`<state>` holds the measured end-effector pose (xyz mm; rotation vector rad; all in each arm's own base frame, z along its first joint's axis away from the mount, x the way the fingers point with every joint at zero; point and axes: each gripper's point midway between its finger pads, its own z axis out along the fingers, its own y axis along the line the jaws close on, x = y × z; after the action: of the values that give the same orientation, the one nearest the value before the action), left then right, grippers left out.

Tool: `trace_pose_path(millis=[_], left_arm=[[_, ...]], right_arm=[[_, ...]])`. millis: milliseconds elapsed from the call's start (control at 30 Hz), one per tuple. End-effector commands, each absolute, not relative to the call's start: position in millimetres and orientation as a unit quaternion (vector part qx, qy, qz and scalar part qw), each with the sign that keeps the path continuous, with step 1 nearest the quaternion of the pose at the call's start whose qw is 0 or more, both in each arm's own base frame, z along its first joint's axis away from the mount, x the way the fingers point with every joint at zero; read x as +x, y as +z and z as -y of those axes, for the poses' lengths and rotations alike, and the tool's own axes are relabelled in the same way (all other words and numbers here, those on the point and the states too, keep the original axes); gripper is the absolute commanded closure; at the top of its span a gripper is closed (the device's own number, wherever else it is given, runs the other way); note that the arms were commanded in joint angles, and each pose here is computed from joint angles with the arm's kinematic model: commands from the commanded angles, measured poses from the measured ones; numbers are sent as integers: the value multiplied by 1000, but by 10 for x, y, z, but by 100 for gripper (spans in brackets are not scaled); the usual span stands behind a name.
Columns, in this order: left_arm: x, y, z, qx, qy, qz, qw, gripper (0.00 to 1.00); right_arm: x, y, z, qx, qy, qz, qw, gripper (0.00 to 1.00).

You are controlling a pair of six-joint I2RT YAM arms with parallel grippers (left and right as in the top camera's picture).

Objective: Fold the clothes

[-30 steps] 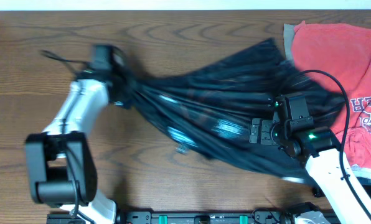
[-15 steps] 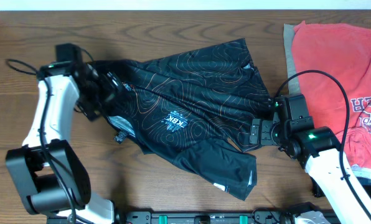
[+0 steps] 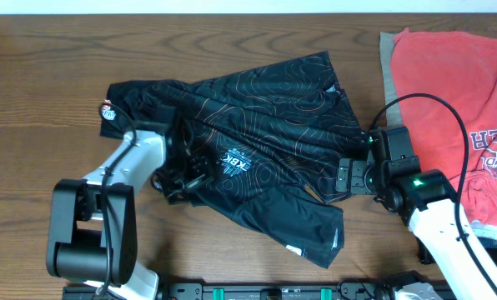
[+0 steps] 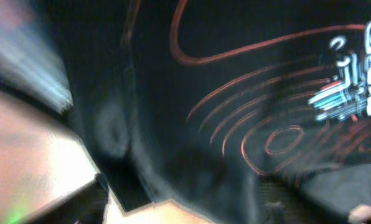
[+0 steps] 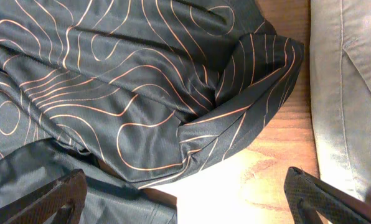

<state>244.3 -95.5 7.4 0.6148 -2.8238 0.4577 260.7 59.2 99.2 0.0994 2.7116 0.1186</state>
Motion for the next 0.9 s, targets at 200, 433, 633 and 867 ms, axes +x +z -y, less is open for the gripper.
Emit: trace_pose_path(millis=[200, 433, 633, 867], left_arm=[[2657, -86, 587, 252, 92, 962, 42, 94], [3337, 407, -303, 369, 90, 923, -53, 94], [3338, 675, -709, 427, 97, 897, -52, 17], [2684, 578, -350, 400, 86, 908, 89, 2]], right_arm=[[2624, 1040, -559, 42, 38, -974, 218, 1], [2610, 993, -606, 39, 48, -977, 206, 1], [2579, 812, -651, 41, 53, -984, 167, 1], [2635, 581, -649, 71, 44, -987, 137, 5]])
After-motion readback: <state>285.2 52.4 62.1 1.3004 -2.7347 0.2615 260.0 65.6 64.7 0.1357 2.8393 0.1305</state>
